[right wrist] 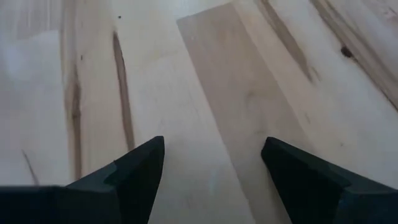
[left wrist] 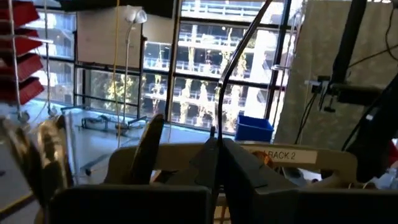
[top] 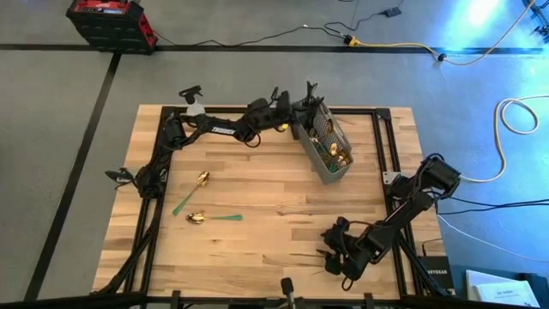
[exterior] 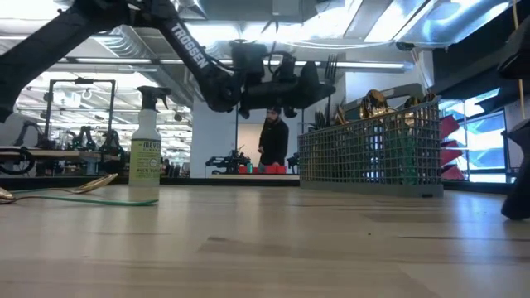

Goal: Sort silverware
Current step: Put the black fork into the silverware basket, then put the green spoon into the silverware basket

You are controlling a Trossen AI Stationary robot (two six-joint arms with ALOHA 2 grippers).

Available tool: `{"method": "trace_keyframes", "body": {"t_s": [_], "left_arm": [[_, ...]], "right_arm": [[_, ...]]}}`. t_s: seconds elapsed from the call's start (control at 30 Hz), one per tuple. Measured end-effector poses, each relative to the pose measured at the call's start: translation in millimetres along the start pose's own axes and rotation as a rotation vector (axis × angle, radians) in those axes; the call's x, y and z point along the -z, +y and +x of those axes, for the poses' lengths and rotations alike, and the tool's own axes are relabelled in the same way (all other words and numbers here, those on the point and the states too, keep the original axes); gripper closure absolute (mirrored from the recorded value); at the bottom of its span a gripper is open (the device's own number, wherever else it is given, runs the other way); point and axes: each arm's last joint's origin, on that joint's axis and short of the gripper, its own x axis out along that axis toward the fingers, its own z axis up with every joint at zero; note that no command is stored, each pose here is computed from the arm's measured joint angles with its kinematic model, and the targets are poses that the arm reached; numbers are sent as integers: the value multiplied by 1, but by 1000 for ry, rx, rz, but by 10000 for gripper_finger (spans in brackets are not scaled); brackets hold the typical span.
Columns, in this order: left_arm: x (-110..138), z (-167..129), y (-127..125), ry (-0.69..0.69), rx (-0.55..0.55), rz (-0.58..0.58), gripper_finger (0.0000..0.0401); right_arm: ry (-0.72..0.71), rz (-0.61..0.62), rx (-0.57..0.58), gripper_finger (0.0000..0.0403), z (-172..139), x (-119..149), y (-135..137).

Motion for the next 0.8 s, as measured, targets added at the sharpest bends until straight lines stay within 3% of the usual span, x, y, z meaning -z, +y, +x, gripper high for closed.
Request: {"method": "trace_keyframes", "body": {"t_s": [0.17,0.43,0.5,0.6,0.73,0.8], "left_arm": [[8,0,0,72,-11,-19,357],[-10,-1,-1,-53,47,-71,209],[-35,-4,-1,-148,108,-75,173],[-92,-16,0,-293,168,-36,132],[-177,-46,-5,-441,237,50,109],[-225,-71,-19,-506,333,105,107]], "right_arm": [[-3,-18,-5,137,0,0,0],[-13,-37,-37,137,1,-2,3],[-17,-41,-34,137,1,-2,3],[-26,-54,-28,137,1,-2,3],[-44,-61,-17,137,1,-3,3],[-56,-64,-11,137,1,-3,2]]}}
